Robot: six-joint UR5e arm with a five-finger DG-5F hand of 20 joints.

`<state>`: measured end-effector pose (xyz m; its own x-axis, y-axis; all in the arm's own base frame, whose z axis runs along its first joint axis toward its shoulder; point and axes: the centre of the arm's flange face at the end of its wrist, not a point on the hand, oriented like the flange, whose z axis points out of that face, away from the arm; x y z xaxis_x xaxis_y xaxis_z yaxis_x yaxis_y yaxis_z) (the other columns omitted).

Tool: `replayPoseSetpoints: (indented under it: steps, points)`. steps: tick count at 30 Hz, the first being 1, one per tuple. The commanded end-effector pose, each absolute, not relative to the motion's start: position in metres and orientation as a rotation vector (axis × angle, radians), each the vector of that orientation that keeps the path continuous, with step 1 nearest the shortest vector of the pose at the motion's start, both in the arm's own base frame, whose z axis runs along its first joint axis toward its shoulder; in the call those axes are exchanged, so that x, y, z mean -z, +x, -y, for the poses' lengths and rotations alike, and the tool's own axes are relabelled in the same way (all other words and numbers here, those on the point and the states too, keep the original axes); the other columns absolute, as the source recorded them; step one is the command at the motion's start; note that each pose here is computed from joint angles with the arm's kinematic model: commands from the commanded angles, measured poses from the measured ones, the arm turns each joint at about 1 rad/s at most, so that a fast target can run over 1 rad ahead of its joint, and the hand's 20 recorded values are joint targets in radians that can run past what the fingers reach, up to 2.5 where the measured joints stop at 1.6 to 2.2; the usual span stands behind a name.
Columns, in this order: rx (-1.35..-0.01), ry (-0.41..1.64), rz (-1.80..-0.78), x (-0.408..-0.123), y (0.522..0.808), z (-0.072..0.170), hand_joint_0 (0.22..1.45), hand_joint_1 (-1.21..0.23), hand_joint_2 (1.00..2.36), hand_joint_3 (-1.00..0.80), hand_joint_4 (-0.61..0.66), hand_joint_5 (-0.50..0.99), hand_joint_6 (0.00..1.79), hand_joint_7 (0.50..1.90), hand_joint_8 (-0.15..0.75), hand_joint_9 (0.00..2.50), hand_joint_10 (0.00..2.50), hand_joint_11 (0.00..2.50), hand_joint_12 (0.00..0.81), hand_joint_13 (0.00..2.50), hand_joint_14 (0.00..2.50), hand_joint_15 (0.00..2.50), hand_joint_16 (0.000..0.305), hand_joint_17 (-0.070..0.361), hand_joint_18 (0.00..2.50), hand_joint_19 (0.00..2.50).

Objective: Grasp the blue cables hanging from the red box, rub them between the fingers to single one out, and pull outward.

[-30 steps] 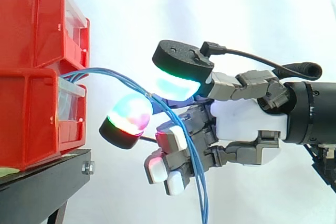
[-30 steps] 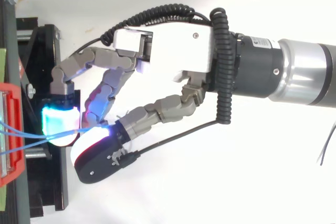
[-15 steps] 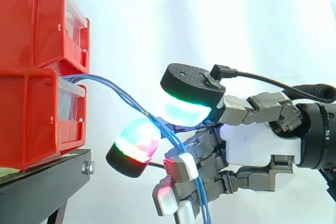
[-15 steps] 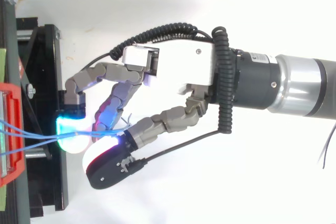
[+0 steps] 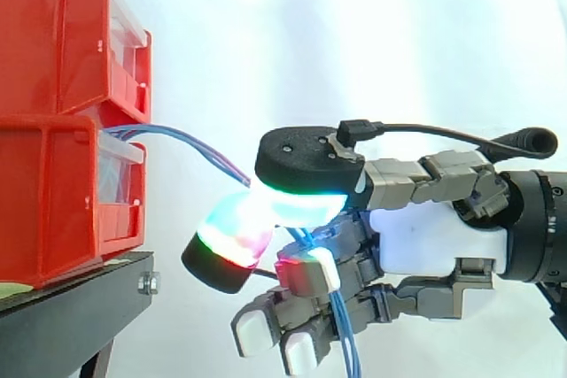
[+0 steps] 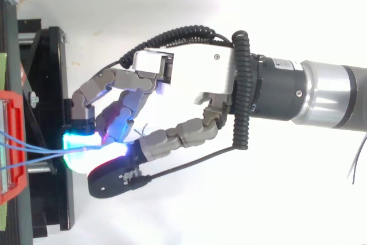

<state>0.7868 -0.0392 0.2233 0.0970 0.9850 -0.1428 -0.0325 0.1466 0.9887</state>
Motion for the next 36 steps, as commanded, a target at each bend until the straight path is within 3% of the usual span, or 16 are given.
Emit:
replayPoseSetpoints:
  steps: [1,5,7,9,19,27,36]
  points:
    - [-1.054,1.116,-1.176,-0.223,0.787,0.038,0.66,-0.88,1.02,-0.11,0.0,-0.17,0.9,0.92,0.31,1.14,0.03,1.04,0.398,0.71,0.02,0.55,0.052,0.117,0.68,0.71]
    - [-1.055,1.115,-1.179,-0.223,0.787,0.036,0.68,-0.92,1.01,-0.28,0.05,-0.17,0.91,0.89,0.306,1.15,0.02,1.05,0.393,0.73,0.02,0.55,0.051,0.115,0.69,0.7]
    - [-1.059,1.112,-1.179,-0.226,0.788,0.036,0.68,-0.89,1.0,-0.45,0.09,-0.16,0.9,0.9,0.31,1.18,0.02,1.06,0.392,0.76,0.02,0.56,0.051,0.114,0.72,0.71]
    - [-1.063,1.109,-1.174,-0.23,0.79,0.035,0.64,-0.85,1.0,-0.5,0.09,-0.16,0.9,0.91,0.311,1.21,0.02,1.06,0.391,0.77,0.02,0.56,0.051,0.114,0.73,0.72]
    - [-1.056,1.118,-1.188,-0.233,0.79,0.036,0.54,-0.62,1.0,-0.5,0.13,-0.15,0.85,0.88,0.326,1.26,0.02,1.04,0.405,0.85,0.02,0.59,0.054,0.122,0.78,0.74]
    - [-1.063,1.134,-1.172,-0.248,0.795,0.044,0.6,-0.6,1.01,-0.38,0.11,-0.15,0.87,0.97,0.323,1.27,0.02,1.05,0.402,0.88,0.02,0.6,0.052,0.117,0.78,0.77]
    - [-1.047,1.149,-1.192,-0.251,0.794,0.05,0.55,-0.59,1.0,-0.48,0.13,-0.15,0.87,0.93,0.334,1.27,0.02,1.03,0.411,0.89,0.02,0.61,0.055,0.123,0.8,0.76]
